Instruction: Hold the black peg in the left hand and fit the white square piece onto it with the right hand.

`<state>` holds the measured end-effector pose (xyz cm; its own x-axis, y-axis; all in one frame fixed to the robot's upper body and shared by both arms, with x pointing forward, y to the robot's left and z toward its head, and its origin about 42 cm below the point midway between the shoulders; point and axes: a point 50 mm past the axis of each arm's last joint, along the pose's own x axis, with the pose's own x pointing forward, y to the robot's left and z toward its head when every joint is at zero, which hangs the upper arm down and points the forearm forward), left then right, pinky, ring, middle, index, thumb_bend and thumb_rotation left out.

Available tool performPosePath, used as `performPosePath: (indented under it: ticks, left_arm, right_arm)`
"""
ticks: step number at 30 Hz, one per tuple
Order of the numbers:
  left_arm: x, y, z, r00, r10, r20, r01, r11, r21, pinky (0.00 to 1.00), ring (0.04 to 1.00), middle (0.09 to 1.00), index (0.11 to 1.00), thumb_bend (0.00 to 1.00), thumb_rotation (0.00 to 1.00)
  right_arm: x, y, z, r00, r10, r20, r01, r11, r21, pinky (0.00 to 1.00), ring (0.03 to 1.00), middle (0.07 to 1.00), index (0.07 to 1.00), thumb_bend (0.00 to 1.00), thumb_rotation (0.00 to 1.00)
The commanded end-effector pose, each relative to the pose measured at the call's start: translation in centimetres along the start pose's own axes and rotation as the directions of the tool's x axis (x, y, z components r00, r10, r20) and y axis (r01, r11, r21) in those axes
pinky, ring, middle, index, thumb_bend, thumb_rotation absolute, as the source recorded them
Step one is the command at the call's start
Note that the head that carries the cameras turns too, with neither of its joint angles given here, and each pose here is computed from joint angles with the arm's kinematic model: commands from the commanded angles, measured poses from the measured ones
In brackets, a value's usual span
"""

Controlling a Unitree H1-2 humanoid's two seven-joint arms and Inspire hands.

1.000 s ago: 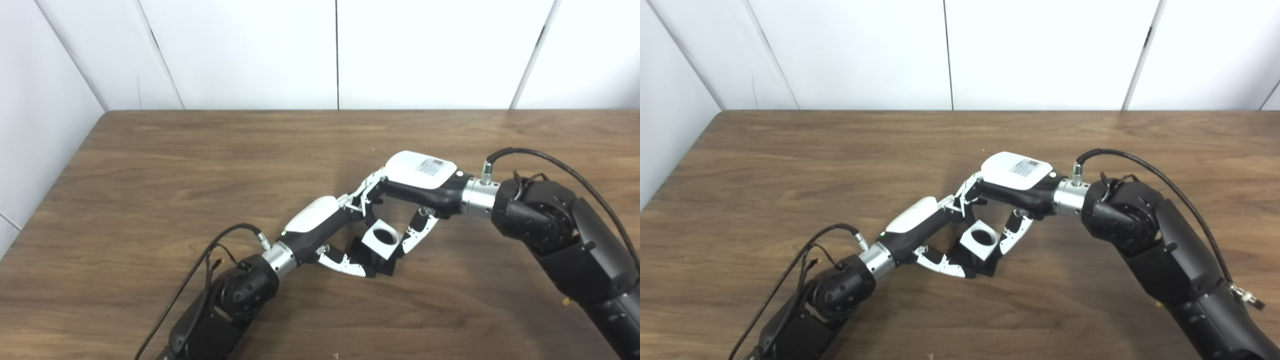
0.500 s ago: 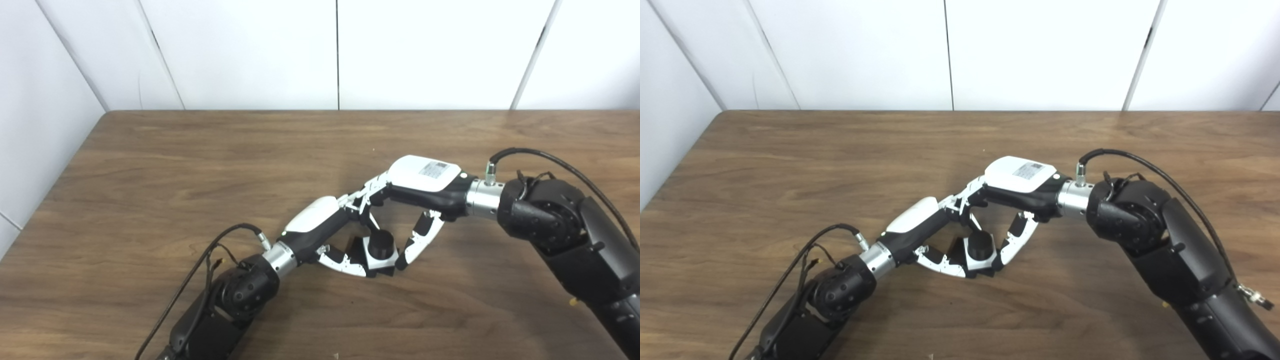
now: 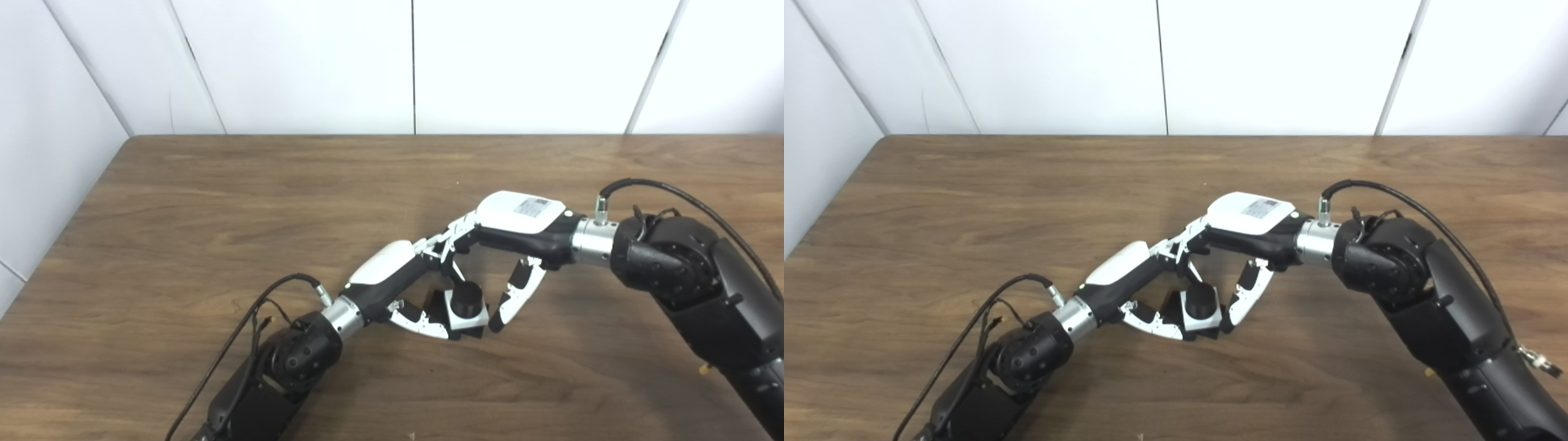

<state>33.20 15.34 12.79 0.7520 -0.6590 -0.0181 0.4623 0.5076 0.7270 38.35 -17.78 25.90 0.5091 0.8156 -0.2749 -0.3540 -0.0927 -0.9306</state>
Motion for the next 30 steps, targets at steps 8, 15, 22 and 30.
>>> performPosePath:
  ticks: [8, 15, 22, 30]
  left_arm:
    - [-1.4, -1.9, -2.1, 0.991, -0.113, -0.079, 0.116, 0.993, 0.038, 1.0, 1.0, 0.957, 0.495, 0.52, 0.08]
    - [-1.8, -1.9, -2.5, 0.992, -0.106, -0.07, 0.109, 0.993, 0.044, 1.0, 1.0, 0.951, 0.494, 0.52, 0.08]
    - [-2.3, -1.8, -2.7, 0.99, -0.115, -0.078, 0.118, 0.992, 0.043, 1.0, 1.0, 0.954, 0.494, 0.52, 0.08]
    - [-2.6, -1.7, -2.8, 0.99, -0.118, -0.075, 0.121, 0.992, 0.032, 1.0, 1.0, 0.954, 0.494, 0.52, 0.07]
  right_arm:
    - [-3.0, -5.7, -2.1, 0.985, -0.142, -0.101, 0.137, 0.989, -0.06, 0.76, 0.838, 0.85, 0.761, 0.87, 0.28]
    - [-4.4, -7.5, -3.1, 0.967, -0.208, -0.149, 0.202, 0.978, -0.052, 0.73, 0.836, 0.855, 0.762, 0.85, 0.29]
    - [-6.1, -8.0, -4.3, 0.913, -0.361, -0.19, 0.369, 0.93, 0.005, 0.65, 0.791, 0.818, 0.718, 0.83, 0.23]
    - [-6.5, -4.3, -4.5, 0.738, -0.582, -0.34, 0.636, 0.769, 0.064, 0.61, 0.726, 0.74, 0.658, 0.73, 0.09]
